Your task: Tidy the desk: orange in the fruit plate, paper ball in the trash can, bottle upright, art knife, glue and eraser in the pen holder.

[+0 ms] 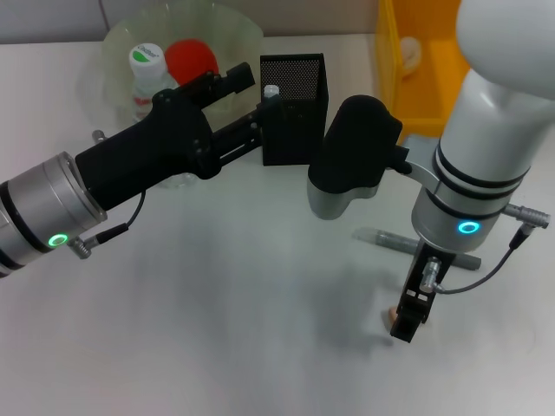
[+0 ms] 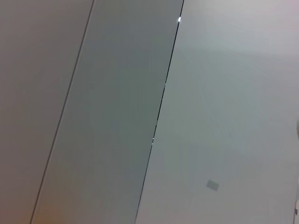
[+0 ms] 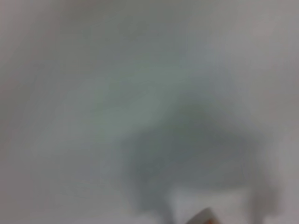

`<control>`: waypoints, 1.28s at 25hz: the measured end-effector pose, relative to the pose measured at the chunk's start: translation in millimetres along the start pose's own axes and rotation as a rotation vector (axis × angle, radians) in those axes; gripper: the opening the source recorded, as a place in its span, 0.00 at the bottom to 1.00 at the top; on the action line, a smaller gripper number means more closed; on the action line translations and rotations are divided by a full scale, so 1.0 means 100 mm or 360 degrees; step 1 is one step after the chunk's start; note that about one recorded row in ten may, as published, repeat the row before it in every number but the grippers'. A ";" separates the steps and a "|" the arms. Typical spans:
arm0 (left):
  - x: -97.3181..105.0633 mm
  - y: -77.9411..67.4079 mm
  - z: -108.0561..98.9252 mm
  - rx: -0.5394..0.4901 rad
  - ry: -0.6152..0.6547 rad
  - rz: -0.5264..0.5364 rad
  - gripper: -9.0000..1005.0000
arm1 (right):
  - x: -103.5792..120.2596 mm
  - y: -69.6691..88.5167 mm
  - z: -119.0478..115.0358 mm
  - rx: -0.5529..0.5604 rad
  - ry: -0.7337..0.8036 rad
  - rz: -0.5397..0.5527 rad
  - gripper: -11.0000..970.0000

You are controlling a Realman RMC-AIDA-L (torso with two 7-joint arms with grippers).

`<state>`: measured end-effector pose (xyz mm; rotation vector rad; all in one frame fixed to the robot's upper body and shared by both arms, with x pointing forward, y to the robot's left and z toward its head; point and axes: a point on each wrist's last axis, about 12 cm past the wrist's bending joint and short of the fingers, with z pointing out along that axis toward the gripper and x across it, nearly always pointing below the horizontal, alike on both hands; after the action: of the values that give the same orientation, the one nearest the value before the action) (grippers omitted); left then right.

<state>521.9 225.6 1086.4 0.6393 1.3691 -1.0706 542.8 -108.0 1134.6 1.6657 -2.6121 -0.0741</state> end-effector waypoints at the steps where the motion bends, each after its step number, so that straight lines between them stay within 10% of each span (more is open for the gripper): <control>1: 0.00 0.00 0.00 0.0000 -0.0002 0.0000 0.65 | -0.01 0.00 0.01 0.0003 0.0009 -0.0005 0.75; 13: 0.01 0.00 0.00 -0.0006 -0.0004 -0.0008 0.65 | -0.02 0.01 0.05 -0.0009 0.0034 -0.0027 0.75; 32: -0.01 0.01 0.02 -0.0009 -0.0019 -0.0005 0.65 | 0.00 0.00 0.08 -0.0022 0.0051 -0.0032 0.40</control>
<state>524.1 225.0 1087.4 0.6262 1.3625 -1.0712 542.4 -107.8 1127.0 1.6747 -2.5660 -0.0658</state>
